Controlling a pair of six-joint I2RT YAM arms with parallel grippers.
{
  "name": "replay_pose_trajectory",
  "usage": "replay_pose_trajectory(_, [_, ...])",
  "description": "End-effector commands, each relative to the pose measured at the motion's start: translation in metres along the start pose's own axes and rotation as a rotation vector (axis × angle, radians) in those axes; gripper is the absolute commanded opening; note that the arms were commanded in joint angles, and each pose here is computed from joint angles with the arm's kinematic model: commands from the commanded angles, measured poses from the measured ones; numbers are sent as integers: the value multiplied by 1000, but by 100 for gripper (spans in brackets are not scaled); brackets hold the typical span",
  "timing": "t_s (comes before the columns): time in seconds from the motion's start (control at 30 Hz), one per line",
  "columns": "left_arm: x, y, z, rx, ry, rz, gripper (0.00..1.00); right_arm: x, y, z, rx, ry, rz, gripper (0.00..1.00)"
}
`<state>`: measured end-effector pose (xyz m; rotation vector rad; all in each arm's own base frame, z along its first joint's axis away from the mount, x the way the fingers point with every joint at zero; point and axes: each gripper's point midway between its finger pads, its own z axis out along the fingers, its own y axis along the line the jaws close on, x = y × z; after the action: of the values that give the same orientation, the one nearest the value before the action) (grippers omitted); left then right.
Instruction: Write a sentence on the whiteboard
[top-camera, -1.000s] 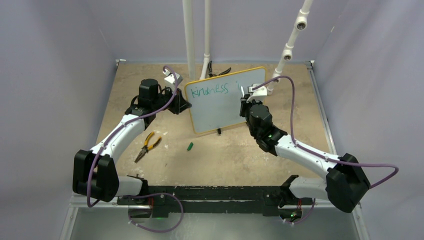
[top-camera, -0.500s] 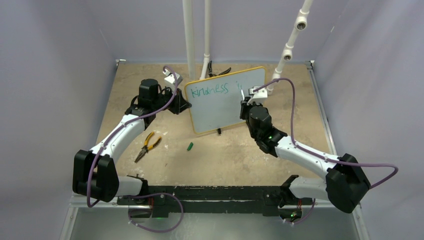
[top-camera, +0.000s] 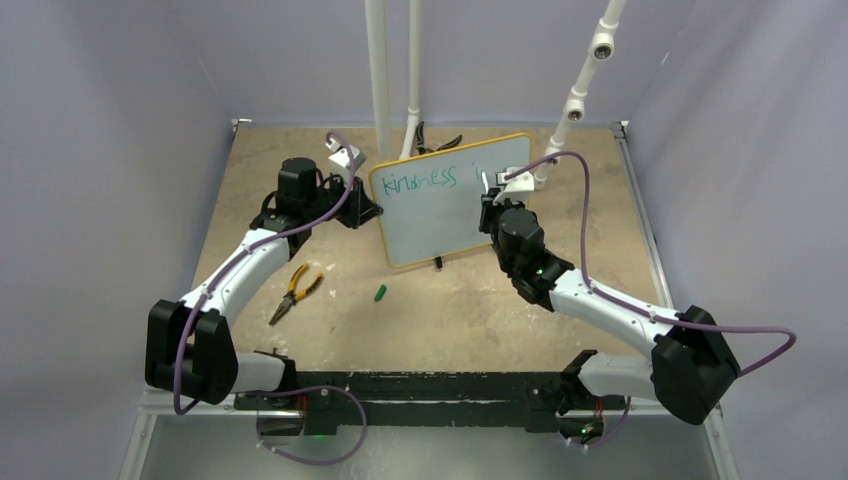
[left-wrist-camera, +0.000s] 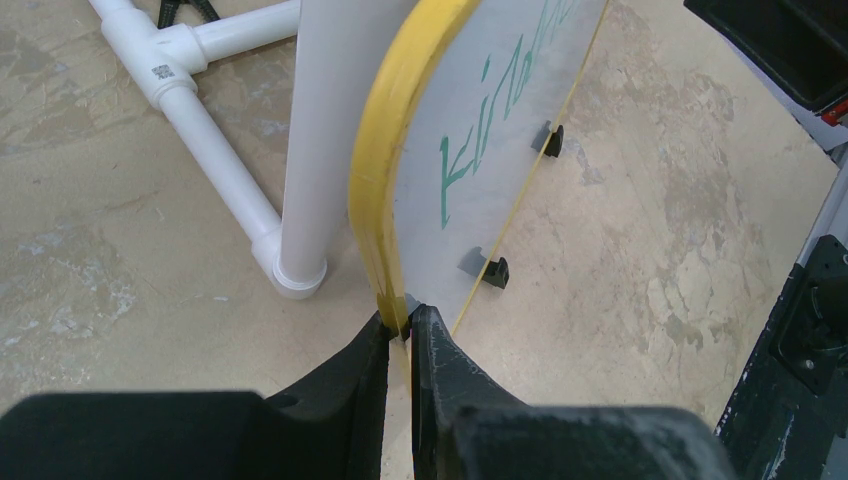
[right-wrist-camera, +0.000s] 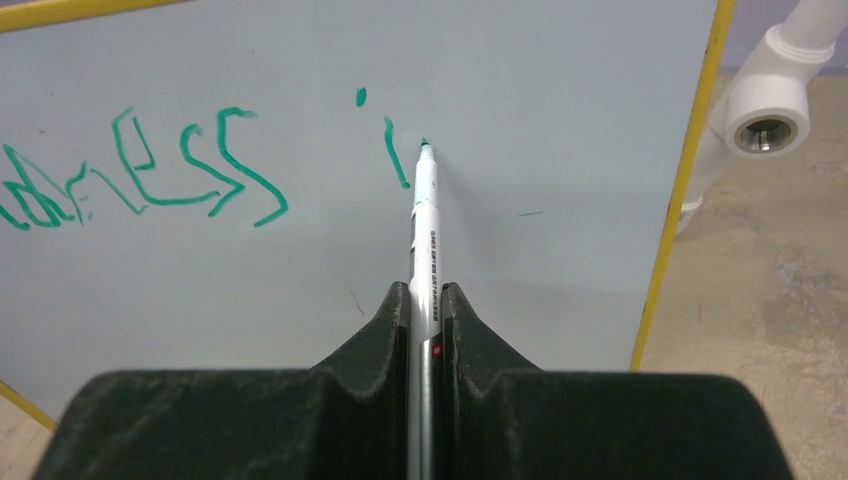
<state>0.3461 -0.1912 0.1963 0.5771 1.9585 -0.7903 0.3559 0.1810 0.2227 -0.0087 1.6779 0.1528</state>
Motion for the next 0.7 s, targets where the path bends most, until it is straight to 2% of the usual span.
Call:
replay_pose_trajectory(0.0, [-23, 8, -4, -54, -73, 52, 0, -33, 0, 6, 22, -83, 28, 0])
replay_pose_trajectory(0.67, [-23, 8, -5, -53, -71, 52, 0, -33, -10, 16, 85, -85, 19, 0])
